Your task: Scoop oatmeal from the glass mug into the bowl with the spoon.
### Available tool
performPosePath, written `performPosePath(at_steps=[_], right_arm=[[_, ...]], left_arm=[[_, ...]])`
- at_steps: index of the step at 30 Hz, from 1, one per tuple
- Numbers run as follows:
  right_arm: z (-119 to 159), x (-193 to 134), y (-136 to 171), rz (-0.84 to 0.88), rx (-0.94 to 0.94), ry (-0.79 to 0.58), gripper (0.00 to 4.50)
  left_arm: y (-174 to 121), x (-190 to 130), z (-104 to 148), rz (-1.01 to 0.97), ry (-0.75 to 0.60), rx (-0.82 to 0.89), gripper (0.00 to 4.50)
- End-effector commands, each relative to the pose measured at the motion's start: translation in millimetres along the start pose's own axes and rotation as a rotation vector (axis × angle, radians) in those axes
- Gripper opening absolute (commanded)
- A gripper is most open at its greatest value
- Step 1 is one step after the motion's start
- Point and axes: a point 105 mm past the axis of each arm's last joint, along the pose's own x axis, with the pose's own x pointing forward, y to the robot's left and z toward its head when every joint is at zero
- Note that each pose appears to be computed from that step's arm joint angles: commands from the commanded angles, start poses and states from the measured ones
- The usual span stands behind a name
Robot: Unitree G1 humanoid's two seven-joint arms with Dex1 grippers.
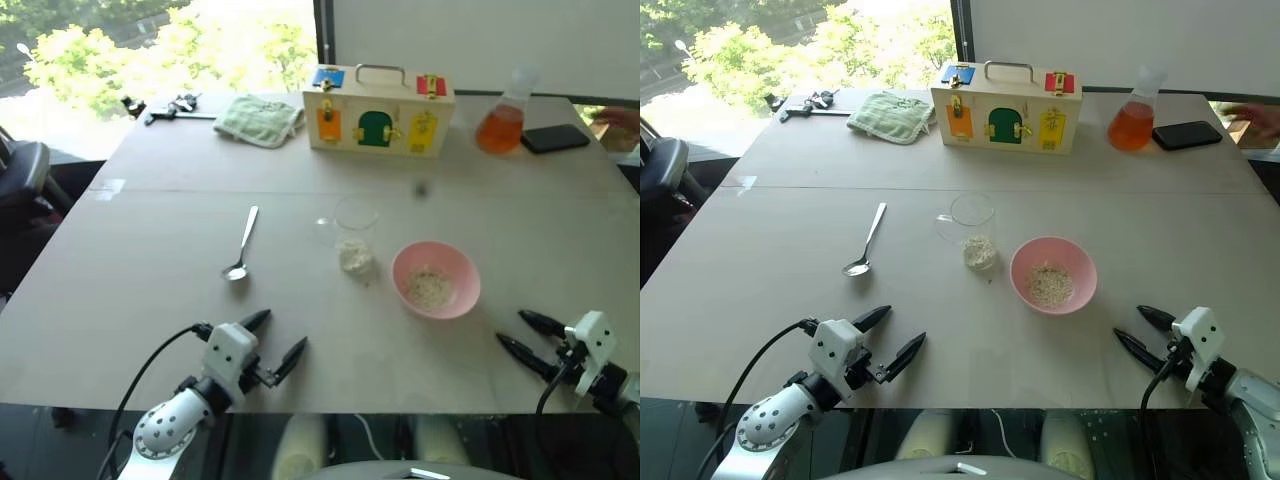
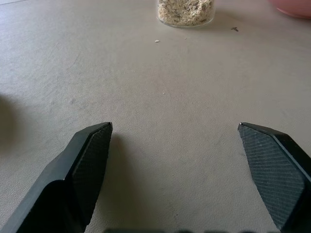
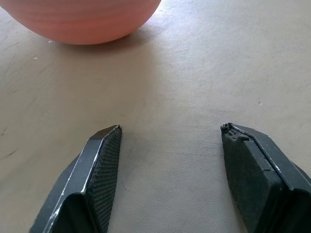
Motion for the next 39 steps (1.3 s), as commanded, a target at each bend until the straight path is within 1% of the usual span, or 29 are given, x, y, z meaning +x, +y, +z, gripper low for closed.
performPosePath(at_steps=[1,15,23,31,34,37,39], right_arm=[[7,-4,-7,-0.002,-0.018,-0.011,3.27],[3,-4,-4,0.029,-0.015,-0.003,3.27],[4,-2,-7,0.037,-0.023,-0.001,3.27],[8,0,-4,0.047,-0.037,-0.019,3.27],[15,0,9,0.093,-0.041,-0.027,3.27],[34,0,32,0.192,-0.018,-0.046,3.27],[58,-4,51,0.28,-0.007,-0.07,3.27]], left_arm=[[-1,-5,-12,0.0,0.052,-0.009,4.42],[-1,-4,-11,0.011,0.05,-0.018,4.42],[1,0,-9,0.017,0.04,-0.015,4.42],[4,1,-8,0.04,0.026,-0.026,4.42],[2,1,-4,0.037,0.01,-0.029,4.42],[11,0,7,0.068,-0.03,-0.034,4.42],[22,-1,21,0.11,-0.068,-0.027,4.42]])
